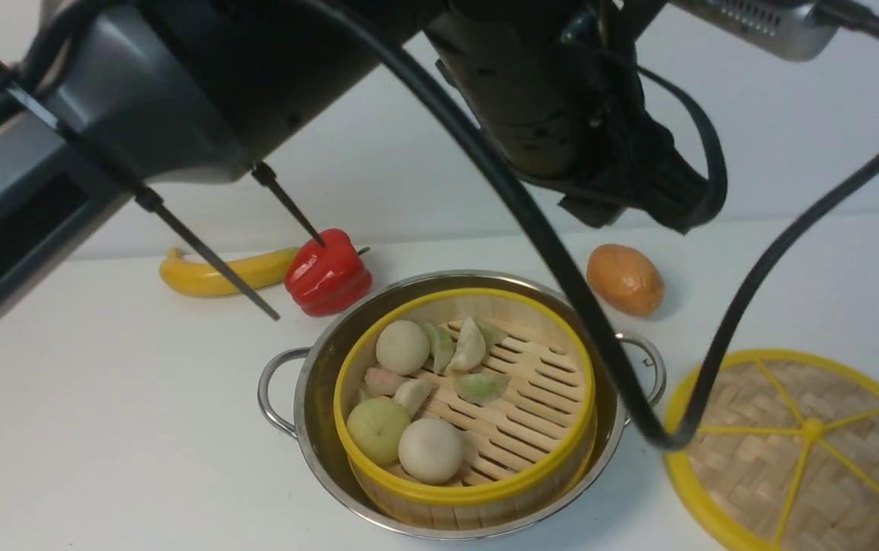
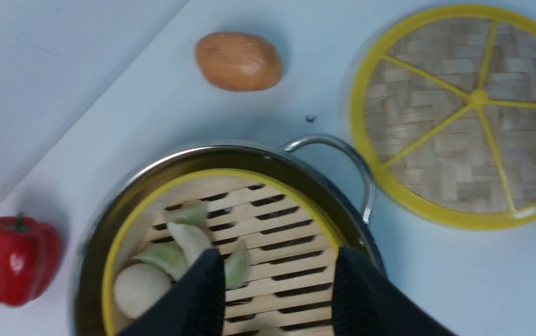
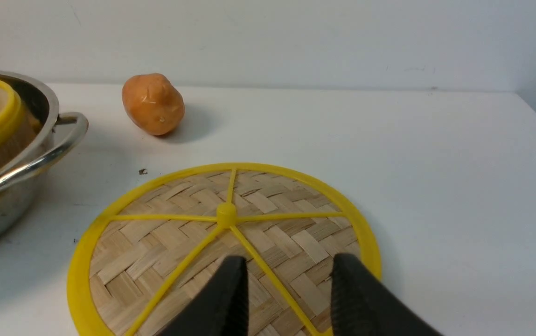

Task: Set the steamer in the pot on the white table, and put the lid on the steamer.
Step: 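Move the gripper down to the bamboo steamer lid and grasp its center knob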

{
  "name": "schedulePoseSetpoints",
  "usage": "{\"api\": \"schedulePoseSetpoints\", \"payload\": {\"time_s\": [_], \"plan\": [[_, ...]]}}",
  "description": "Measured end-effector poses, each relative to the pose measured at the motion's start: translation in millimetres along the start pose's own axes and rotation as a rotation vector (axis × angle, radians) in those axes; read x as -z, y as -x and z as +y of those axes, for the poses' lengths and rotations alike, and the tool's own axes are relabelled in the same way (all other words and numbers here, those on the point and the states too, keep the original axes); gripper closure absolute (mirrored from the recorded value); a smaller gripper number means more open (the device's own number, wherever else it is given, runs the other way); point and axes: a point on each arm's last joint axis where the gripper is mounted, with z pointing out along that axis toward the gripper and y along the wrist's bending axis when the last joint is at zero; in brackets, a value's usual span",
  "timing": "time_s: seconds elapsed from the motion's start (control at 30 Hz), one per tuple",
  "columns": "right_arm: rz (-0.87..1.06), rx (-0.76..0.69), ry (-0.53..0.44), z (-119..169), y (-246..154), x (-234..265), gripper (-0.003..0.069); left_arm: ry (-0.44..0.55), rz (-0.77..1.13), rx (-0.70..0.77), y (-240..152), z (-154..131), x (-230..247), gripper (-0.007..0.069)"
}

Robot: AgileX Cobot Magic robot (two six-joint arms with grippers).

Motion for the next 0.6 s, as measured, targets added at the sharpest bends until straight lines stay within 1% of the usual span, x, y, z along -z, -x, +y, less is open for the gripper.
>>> {"api": "schedulePoseSetpoints", "payload": {"time_s": [0.1,0.13,0.2,0.27,0.3,0.4,0.53,0.57,0.6], "plan": [[0.0,0.0,0.0,0,0,0,0.0418,0.126,-0.023,0.093,0,21,0,0.035],[0.0,0.0,0.0,0,0,0,0.0418,0.196,-0.042,0.137,-1,33,1,0.036],[0.0,0.0,0.0,0,0,0,0.0418,0.304,-0.08,0.195,-6,53,4,0.0375],[0.0,0.0,0.0,0,0,0,0.0418,0.354,-0.096,0.209,-12,63,2,0.0377],[0.0,0.0,0.0,0,0,0,0.0418,0.397,-0.126,0.219,-19,75,3,0.0377],[0.0,0.0,0.0,0,0,0,0.0418,0.429,-0.115,0.222,-49,93,-9,0.0377],[0.0,0.0,0.0,0,0,0,0.0418,0.401,-0.095,0.265,-109,108,-28,0.0377],[0.0,0.0,0.0,0,0,0,0.0418,0.397,-0.077,0.263,-117,107,-32,0.0377],[0.0,0.0,0.0,0,0,0,0.0418,0.362,-0.071,0.308,-145,110,-36,0.0377]]}}
